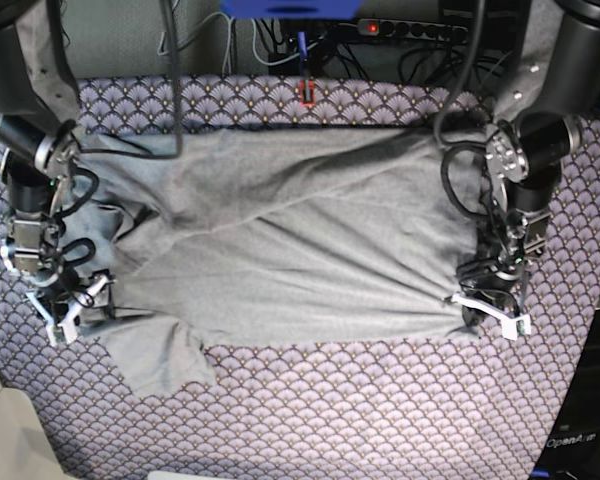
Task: Fold the T-shirt properly
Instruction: 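Lift the grasped hem with both grippers, then carry the hem over the shirt toward the collar edge with both grippers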
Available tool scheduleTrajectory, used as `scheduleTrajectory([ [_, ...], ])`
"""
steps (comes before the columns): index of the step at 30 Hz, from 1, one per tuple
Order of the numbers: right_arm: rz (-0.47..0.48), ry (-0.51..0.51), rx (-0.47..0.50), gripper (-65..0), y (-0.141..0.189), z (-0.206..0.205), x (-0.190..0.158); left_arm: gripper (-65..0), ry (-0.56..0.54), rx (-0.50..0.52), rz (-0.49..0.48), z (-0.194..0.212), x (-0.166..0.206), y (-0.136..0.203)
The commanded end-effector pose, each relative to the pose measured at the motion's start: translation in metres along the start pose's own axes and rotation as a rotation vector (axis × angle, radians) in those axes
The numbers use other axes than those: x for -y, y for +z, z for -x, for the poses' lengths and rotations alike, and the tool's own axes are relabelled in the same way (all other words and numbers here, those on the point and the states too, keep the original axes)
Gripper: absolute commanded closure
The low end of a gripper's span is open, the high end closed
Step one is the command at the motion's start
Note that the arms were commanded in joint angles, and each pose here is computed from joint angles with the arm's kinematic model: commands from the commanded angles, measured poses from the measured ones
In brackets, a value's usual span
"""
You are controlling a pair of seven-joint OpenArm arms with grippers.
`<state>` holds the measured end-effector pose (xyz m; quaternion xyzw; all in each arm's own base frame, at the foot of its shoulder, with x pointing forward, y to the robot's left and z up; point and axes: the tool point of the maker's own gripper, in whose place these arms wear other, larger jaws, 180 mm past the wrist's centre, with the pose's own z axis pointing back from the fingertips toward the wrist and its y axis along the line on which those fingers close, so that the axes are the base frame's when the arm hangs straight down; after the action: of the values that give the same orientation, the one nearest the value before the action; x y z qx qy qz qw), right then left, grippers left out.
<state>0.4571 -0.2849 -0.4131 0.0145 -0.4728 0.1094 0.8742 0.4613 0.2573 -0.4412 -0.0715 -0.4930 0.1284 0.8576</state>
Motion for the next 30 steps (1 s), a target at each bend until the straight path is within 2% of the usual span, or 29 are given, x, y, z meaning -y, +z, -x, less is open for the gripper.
scheduleTrajectory([
  [1,0.027,0.012,0.071,-44.4,0.000,-0.029,0.012,0.0,-0.032,-0.053,-0.067,0.006,-0.020,0.003],
  [4,0.003,0.037,0.056,-44.4,-0.004,-0.027,0.002,0.0,-0.033,-0.061,-0.070,0.011,-0.022,0.004],
  [10,-0.041,0.003,0.012,-43.8,-0.010,-0.008,-0.018,0.0,-0.032,-0.060,-0.070,0.011,-0.022,0.004],
  [12,-0.044,0.000,0.008,-41.9,-0.010,-0.006,-0.020,0.0,-0.034,-0.061,-0.070,0.011,-0.022,0.004],
  [16,-0.055,-0.005,-0.003,-30.2,-0.010,0.003,-0.027,0.0,-0.034,-0.060,-0.071,0.011,-0.023,0.005],
  [21,-0.055,-0.004,-0.002,-10.0,-0.010,0.003,-0.027,0.0,-0.034,-0.061,-0.070,0.011,-0.022,0.004],
  [24,-0.052,-0.002,0.003,-0.2,-0.010,0.000,-0.026,0.0,-0.034,-0.061,-0.070,0.011,-0.022,0.004],
  [30,0.032,0.086,0.110,0.0,0.004,-0.037,0.000,0.0,-0.022,-0.057,-0.069,0.011,-0.021,0.004],
])
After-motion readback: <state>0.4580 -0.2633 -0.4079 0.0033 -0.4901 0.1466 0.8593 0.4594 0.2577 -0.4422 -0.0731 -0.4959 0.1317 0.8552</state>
